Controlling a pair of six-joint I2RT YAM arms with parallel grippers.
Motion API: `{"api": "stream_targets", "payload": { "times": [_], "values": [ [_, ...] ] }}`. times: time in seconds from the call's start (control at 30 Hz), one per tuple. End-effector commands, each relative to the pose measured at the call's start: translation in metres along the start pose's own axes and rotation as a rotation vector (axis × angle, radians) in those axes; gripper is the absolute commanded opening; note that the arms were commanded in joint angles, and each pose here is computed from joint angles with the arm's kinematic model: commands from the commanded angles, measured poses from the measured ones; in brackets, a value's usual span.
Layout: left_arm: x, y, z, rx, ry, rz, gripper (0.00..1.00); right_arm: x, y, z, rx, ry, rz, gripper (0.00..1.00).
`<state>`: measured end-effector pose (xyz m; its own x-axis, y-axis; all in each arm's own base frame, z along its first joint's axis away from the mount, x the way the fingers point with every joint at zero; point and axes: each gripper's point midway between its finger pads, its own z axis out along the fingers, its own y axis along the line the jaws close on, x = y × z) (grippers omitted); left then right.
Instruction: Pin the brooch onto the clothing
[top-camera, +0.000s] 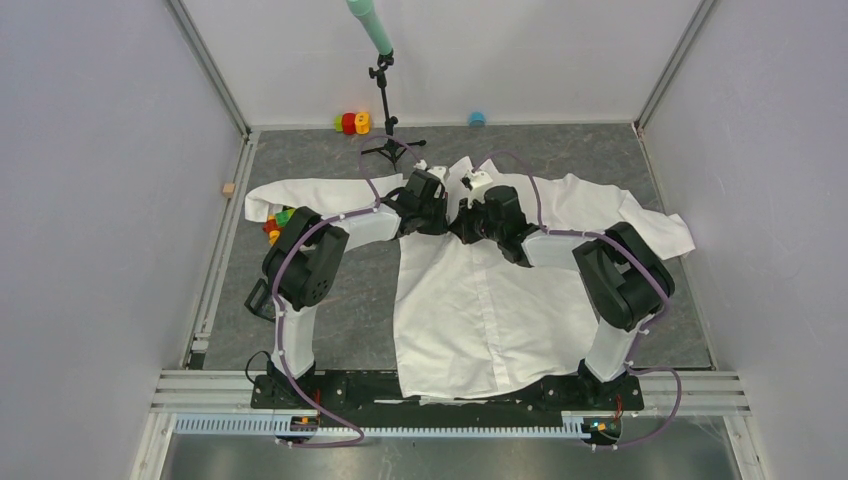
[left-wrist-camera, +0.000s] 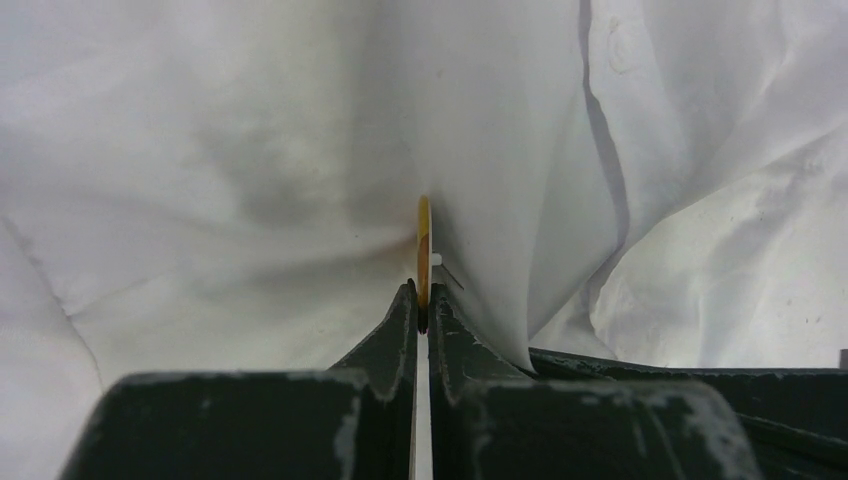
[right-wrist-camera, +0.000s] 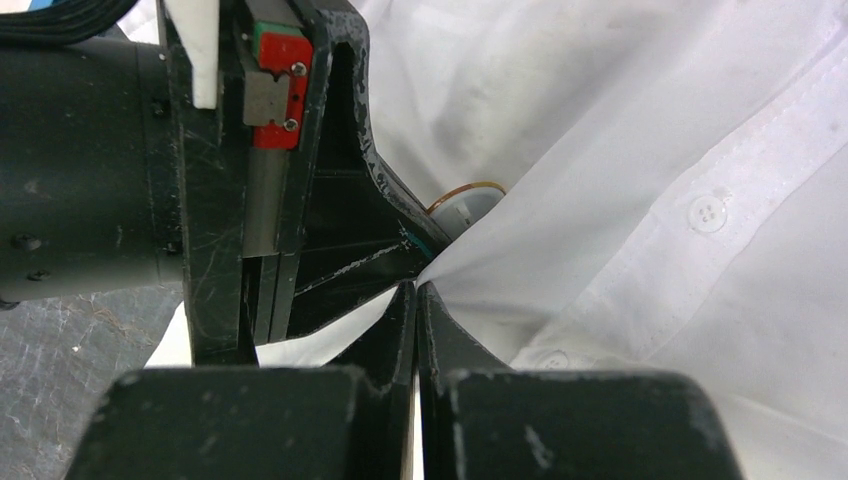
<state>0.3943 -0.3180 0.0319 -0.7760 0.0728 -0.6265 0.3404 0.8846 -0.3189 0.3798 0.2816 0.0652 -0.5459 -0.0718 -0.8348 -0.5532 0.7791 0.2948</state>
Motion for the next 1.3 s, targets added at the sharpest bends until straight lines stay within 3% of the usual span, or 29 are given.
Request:
{"api": "stream_targets", "payload": {
  "times": [0.0,0.3,0.83,1.17,1.27],
  "values": [
    [-0.006,-0.011,0.001,0.041,-0.01,0.048,0.02,0.0,0.006,0.009,-0.052,-0.011,-0.017,0.0],
    [-0.014,-0.027,-0.006,0.129,-0.068,-0.026,0.02,0.03,-0.003,0.019,-0.039,0.056,-0.008,0.0],
    [-0.038,-0.033,-0.035,0.283,-0.186,-0.214,0.02,0.028,-0.003,0.006,-0.042,0.046,-0.016,0.0],
    [-0.04,-0.047,-0.043,0.376,-0.191,-0.223,0.02,0.019,0.006,-0.001,-0.076,0.04,-0.032,0.0],
    [-0.043,-0.048,-0.051,0.388,-0.195,-0.226,0.02,0.009,0.01,-0.012,-0.081,0.025,-0.051,0.13]
  ]
}}
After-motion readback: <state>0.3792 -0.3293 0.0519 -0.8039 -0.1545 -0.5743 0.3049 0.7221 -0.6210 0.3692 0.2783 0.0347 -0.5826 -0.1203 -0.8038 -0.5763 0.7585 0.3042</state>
